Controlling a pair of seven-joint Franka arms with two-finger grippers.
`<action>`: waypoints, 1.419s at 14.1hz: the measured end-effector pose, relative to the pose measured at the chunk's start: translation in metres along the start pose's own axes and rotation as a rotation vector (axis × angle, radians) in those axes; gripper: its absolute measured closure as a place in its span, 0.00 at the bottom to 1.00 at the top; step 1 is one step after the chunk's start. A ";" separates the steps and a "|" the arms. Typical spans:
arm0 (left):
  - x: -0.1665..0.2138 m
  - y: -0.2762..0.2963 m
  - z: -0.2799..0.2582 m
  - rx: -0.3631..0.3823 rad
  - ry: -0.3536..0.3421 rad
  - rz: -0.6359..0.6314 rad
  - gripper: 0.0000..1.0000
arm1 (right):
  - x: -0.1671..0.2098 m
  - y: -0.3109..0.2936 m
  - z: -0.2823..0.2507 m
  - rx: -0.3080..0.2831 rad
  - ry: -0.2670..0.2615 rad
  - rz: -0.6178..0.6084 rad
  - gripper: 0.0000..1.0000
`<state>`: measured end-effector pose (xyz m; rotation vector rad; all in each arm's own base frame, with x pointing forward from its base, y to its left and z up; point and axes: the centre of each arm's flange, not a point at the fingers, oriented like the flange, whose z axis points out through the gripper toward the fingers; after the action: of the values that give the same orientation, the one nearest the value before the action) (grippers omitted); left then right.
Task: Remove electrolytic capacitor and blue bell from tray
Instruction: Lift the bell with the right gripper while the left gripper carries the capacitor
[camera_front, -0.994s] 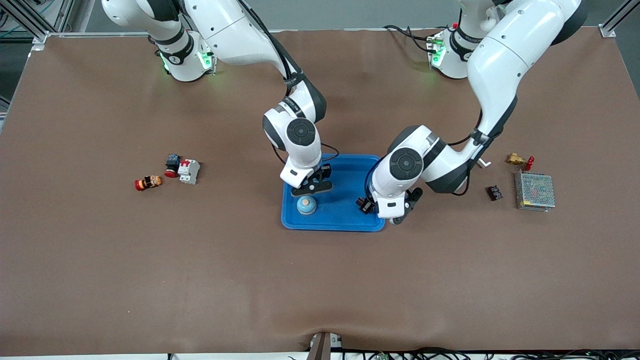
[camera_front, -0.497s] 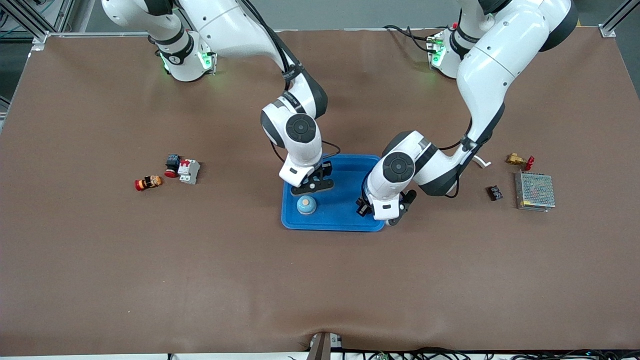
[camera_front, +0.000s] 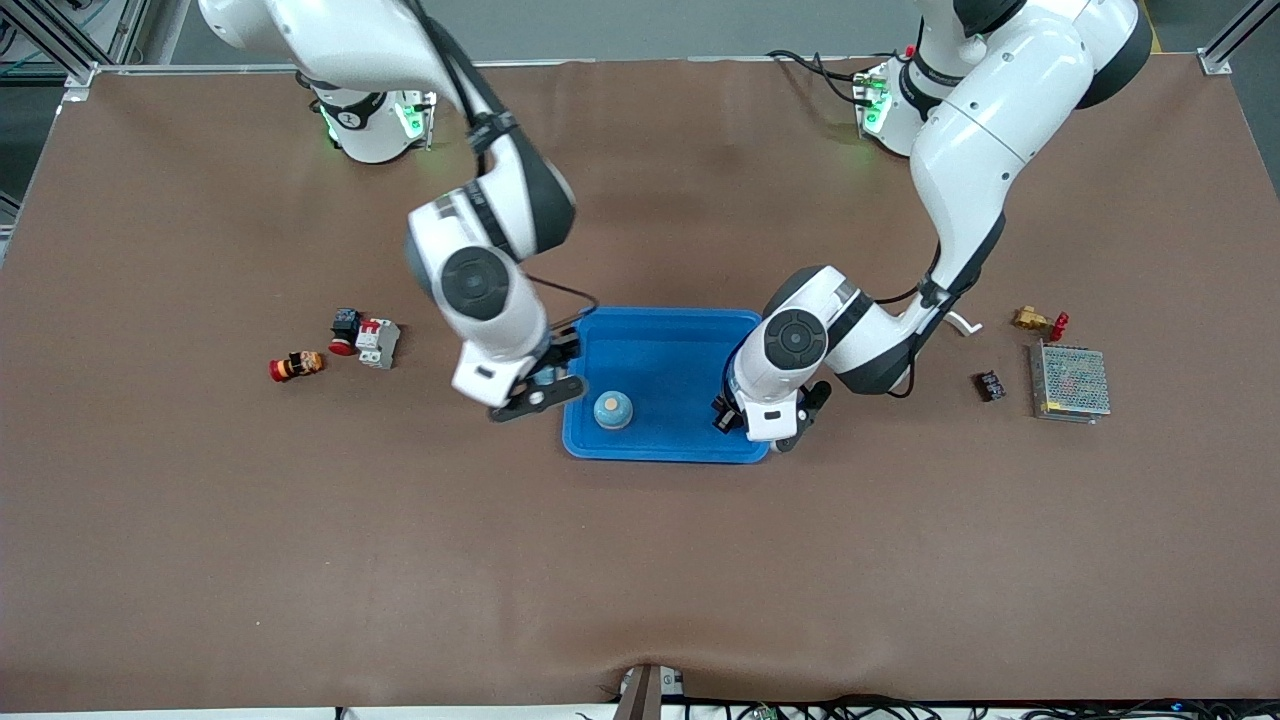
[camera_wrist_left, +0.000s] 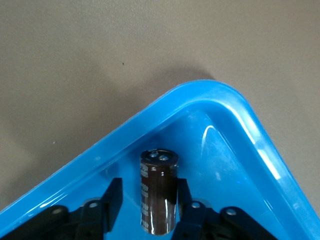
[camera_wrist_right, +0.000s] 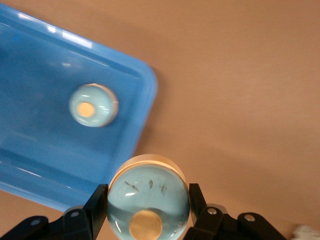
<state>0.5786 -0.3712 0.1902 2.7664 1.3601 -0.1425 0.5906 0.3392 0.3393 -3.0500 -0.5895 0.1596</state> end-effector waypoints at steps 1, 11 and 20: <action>0.000 0.000 0.001 0.000 -0.001 -0.001 0.62 | 0.000 0.032 -0.008 0.007 -0.008 -0.041 0.30; 0.008 0.030 -0.057 -0.097 0.029 0.048 0.67 | -0.012 0.211 -0.015 0.039 -0.006 -0.314 0.30; 0.099 -0.007 -0.133 0.103 0.101 0.397 0.67 | -0.018 0.309 0.061 0.006 0.013 -0.495 0.30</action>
<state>0.6408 -0.2767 0.3117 3.0993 0.8124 -0.0549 0.6823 0.0463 0.2650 -2.7854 -1.3047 0.1236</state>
